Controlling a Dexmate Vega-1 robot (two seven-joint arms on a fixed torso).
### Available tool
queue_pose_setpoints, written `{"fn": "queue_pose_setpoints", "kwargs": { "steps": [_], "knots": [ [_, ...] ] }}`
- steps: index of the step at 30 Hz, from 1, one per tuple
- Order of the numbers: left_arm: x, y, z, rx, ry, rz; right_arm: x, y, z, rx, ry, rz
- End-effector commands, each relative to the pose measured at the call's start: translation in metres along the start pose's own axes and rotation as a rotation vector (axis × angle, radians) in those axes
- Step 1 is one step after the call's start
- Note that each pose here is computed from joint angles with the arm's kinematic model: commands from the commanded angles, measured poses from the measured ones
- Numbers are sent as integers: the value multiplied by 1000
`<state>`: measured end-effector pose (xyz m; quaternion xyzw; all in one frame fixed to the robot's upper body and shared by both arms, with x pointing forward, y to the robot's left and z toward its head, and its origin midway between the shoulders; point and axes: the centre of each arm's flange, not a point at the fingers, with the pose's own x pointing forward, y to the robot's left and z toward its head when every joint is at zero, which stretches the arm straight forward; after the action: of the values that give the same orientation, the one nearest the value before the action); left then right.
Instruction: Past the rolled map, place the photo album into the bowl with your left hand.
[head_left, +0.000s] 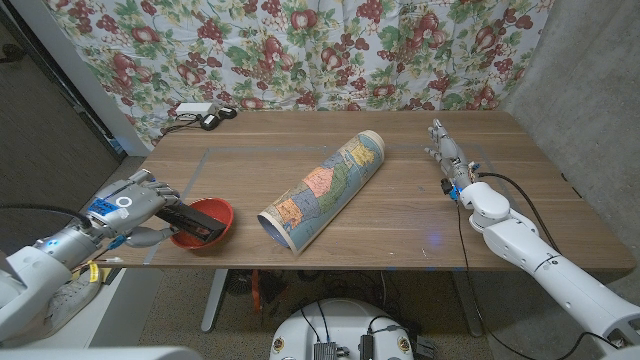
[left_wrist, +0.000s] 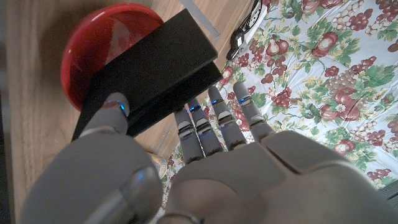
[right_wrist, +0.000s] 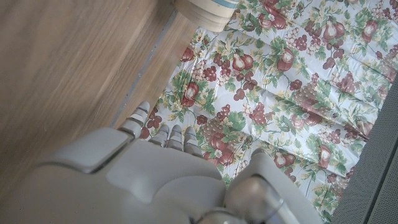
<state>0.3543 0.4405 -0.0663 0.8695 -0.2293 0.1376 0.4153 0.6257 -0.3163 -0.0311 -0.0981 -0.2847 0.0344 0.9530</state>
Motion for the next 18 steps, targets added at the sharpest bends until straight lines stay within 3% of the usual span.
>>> {"fn": "queue_pose_setpoints", "kwargs": {
  "steps": [1,18],
  "knots": [
    [-1,2,-2,-33,-25,-22,2,1,-1,2,6,4],
    [0,4,0,-40,-36,-30,1,0,-4,3,14,5]
  ]
}}
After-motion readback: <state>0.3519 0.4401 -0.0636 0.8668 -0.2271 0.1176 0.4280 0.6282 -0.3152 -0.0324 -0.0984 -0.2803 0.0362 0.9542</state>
